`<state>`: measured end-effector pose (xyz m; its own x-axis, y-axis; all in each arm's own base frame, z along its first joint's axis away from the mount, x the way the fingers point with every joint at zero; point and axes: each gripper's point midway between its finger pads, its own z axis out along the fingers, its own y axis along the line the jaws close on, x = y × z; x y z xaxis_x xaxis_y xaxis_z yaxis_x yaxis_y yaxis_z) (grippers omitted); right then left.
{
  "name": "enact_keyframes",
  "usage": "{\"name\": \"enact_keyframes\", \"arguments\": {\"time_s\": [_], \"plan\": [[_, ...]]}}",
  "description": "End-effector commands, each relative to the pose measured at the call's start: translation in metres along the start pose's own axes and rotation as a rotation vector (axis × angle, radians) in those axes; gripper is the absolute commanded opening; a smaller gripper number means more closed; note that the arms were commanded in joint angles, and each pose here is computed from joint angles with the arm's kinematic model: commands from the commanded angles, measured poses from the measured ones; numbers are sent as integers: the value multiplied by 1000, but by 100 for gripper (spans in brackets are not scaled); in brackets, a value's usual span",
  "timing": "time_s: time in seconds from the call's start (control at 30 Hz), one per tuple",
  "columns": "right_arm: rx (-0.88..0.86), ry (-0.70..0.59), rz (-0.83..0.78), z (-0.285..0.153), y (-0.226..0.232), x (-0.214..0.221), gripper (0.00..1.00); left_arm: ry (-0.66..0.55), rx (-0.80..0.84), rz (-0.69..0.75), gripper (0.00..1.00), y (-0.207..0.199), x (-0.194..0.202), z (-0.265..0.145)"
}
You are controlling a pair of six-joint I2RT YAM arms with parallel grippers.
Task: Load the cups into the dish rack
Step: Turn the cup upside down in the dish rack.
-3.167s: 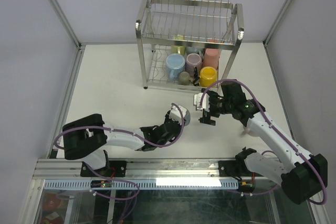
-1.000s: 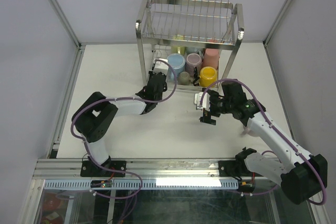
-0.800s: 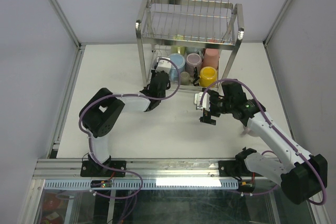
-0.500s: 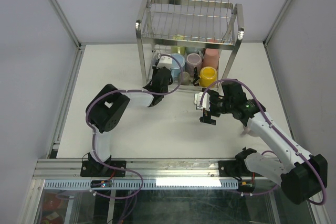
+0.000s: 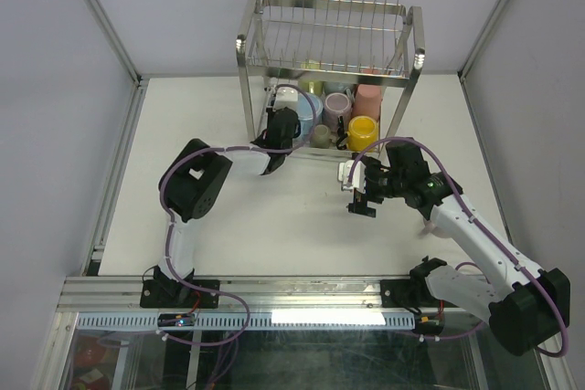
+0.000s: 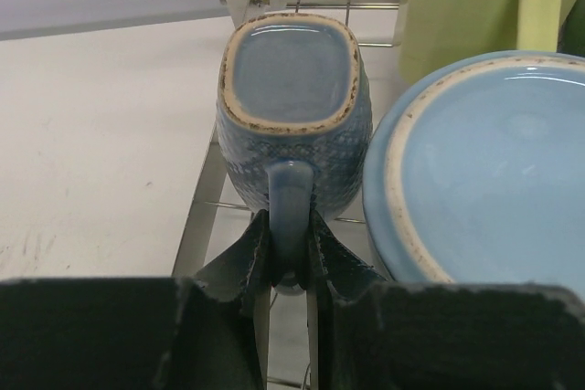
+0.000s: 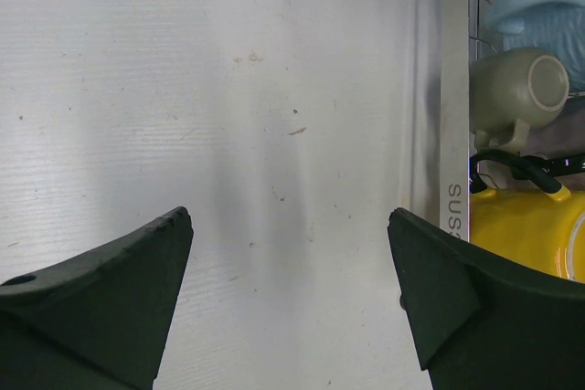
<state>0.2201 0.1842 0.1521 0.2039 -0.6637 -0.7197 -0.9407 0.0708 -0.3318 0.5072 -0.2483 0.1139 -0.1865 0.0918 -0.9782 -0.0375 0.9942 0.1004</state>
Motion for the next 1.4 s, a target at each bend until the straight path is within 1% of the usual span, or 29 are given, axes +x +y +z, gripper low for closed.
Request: {"name": "enact_keyframes", "arguments": {"time_s": [0.0,0.2,0.37,0.5,0.53,0.73,0.87,1.0,1.17,1.27,1.37], "plan": [[54,-35,-29,-7,-14,-14,91,-73,6,-117,4,-3,-36,12],[53,-35,-28,-7,-14,-14,91,-67,-8,-126,14,0,-35,20],[54,-36,-30,-7,-14,-14,91,-65,-12,-127,29,3,-37,19],[51,-37,-27,-7,-14,-14,91,-69,-4,-134,39,6,-43,12],[50,-38,-29,-7,-13,-15,91,-73,1,-139,40,7,-47,9],[37,-46,-34,-8,-11,-16,91,-73,92,-146,41,3,-57,-14],[23,-55,-41,-8,-8,-18,91,-68,197,-149,42,-3,-62,-37],[-1,-68,-49,-9,-3,-21,91,-45,334,-146,42,-11,-55,-63],[-41,-87,-61,-10,5,-25,91,-16,501,-112,37,-21,-42,-96],[-61,-103,-64,-12,9,-29,91,-21,596,-99,35,-23,-35,-121],[-107,-135,-41,-15,16,-38,91,-84,711,-113,33,-24,-49,-150]]}}
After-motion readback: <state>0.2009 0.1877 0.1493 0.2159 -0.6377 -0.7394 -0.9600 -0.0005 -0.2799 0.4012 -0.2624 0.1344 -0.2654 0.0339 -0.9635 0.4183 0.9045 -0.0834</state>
